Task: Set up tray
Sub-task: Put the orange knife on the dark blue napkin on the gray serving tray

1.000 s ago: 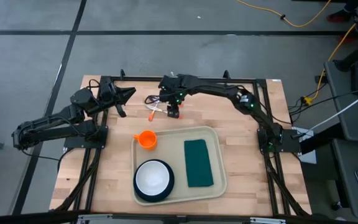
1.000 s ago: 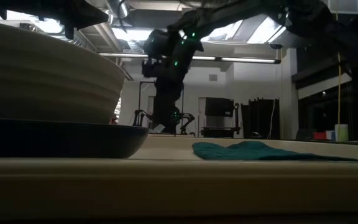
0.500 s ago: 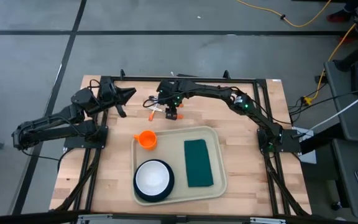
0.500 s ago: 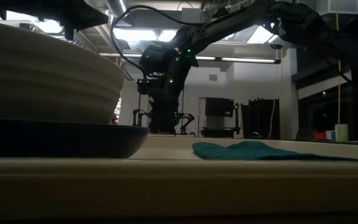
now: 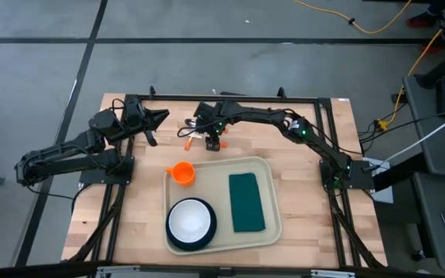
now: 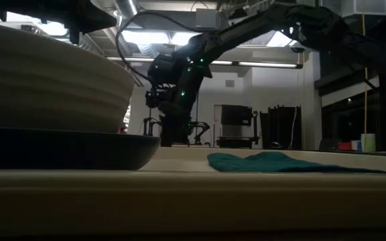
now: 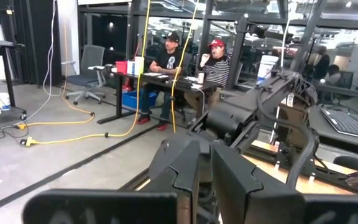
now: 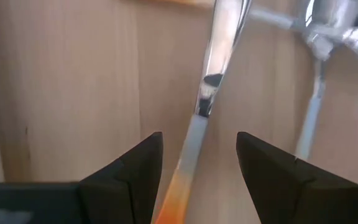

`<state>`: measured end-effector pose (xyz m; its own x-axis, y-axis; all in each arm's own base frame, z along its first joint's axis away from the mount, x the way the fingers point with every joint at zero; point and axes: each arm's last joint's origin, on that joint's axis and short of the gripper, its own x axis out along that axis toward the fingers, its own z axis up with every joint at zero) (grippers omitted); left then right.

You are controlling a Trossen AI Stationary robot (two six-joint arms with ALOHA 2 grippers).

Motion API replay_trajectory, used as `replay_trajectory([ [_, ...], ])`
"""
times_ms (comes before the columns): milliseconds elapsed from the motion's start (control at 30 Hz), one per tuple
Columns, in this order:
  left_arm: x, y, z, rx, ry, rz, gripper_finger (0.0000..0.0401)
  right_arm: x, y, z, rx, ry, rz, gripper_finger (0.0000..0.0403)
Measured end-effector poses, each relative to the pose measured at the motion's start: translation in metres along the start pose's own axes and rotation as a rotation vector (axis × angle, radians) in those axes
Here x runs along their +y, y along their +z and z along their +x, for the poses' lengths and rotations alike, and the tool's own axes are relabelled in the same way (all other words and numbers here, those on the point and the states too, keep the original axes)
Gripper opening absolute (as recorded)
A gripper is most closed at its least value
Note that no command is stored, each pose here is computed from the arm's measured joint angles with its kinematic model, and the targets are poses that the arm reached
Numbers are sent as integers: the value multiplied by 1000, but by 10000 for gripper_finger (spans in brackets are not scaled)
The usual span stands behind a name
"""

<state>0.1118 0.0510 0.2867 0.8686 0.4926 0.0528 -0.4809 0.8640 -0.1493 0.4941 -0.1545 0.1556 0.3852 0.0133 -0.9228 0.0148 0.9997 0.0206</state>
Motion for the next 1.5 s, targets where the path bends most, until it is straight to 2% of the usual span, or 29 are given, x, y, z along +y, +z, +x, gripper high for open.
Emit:
replay_trajectory([
  [200, 0, 0, 0, 0, 0, 0, 33, -1, -5, 16, 26, 5, 51, 210],
  [433, 0, -1, 0, 8, 1, 1, 33, 0, -4, 17, 30, -25, 48, 196],
  [600, 0, -1, 0, 11, 2, 2, 33, -1, -4, 17, 26, -29, 47, 141],
  [800, 0, -1, 0, 10, 2, 2, 33, -2, -3, 17, 23, -32, 48, 34],
  [1100, 0, -1, 0, 10, 2, -1, 33, -1, -3, 17, 24, -31, 53, 34],
  [1267, 0, -1, 0, 10, 0, -2, 33, -1, -3, 17, 21, -27, 101, 34],
  [1500, 0, 0, -2, 1, -3, -27, 33, 0, 6, -3, 22, -15, 116, 34],
])
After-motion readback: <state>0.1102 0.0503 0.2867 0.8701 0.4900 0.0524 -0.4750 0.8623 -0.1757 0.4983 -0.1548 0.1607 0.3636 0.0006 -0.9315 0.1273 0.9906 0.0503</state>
